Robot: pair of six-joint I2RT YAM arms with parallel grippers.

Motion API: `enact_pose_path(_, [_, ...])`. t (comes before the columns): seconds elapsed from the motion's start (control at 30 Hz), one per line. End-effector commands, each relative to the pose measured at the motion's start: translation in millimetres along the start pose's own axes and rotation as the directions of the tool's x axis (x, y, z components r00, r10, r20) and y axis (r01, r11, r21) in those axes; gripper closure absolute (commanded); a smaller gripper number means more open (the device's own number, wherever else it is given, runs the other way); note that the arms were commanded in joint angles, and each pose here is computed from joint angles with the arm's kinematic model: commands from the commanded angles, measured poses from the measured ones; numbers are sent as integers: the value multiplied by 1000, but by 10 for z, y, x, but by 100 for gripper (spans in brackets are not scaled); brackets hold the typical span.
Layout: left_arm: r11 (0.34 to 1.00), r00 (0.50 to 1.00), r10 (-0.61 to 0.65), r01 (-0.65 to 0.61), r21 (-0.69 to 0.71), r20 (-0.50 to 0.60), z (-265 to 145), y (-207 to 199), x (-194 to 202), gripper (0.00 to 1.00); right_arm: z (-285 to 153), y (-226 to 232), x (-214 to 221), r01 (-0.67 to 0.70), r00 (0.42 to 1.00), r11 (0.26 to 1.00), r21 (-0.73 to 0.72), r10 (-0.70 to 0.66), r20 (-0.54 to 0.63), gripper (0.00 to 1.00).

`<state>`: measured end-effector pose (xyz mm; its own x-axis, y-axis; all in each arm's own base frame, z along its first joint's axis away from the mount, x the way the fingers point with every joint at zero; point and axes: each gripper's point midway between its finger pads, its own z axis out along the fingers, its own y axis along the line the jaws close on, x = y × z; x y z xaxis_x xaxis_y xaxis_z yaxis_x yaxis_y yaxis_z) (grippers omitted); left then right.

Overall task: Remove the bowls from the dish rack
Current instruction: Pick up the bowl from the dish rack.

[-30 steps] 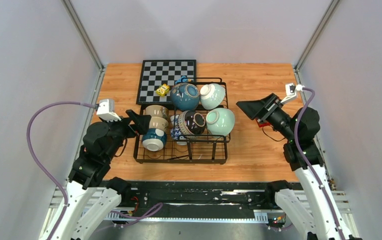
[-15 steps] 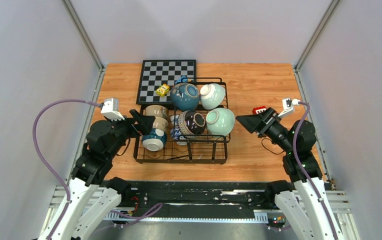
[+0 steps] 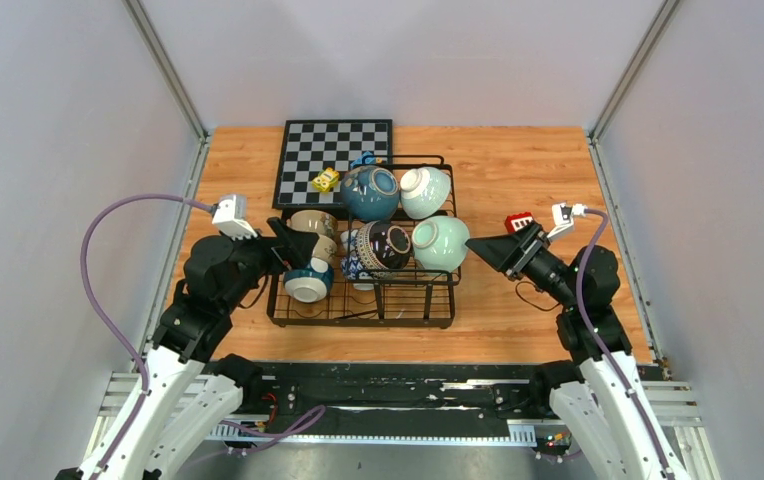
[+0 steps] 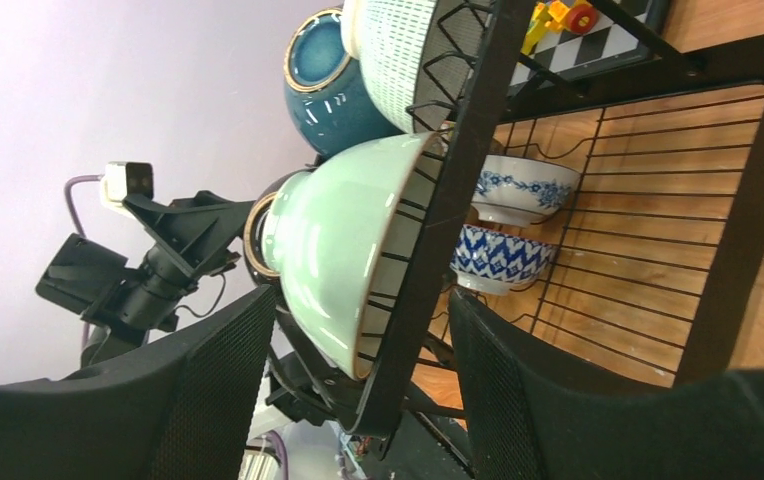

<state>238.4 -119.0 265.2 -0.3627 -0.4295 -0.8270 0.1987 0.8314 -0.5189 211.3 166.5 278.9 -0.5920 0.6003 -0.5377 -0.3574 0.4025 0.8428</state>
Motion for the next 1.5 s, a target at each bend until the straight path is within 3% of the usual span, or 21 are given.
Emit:
enact_pose_path(0.0, [999,1000,-17,16,44,20,4,-104,-58,0,5,231,2,11,1000,995,-99,-12,-13,34])
enact_pose_path(0.53, [994,998,-62,60,91,27,6,-225,-115,0,94,267,84,-58,996,985,-164,46,-78,44])
enact_pose_path(1.47, [989,994,-111,111,99,-4,72,-250,-47,0,133,306,192,-148,983,950,-276,110,-149,53])
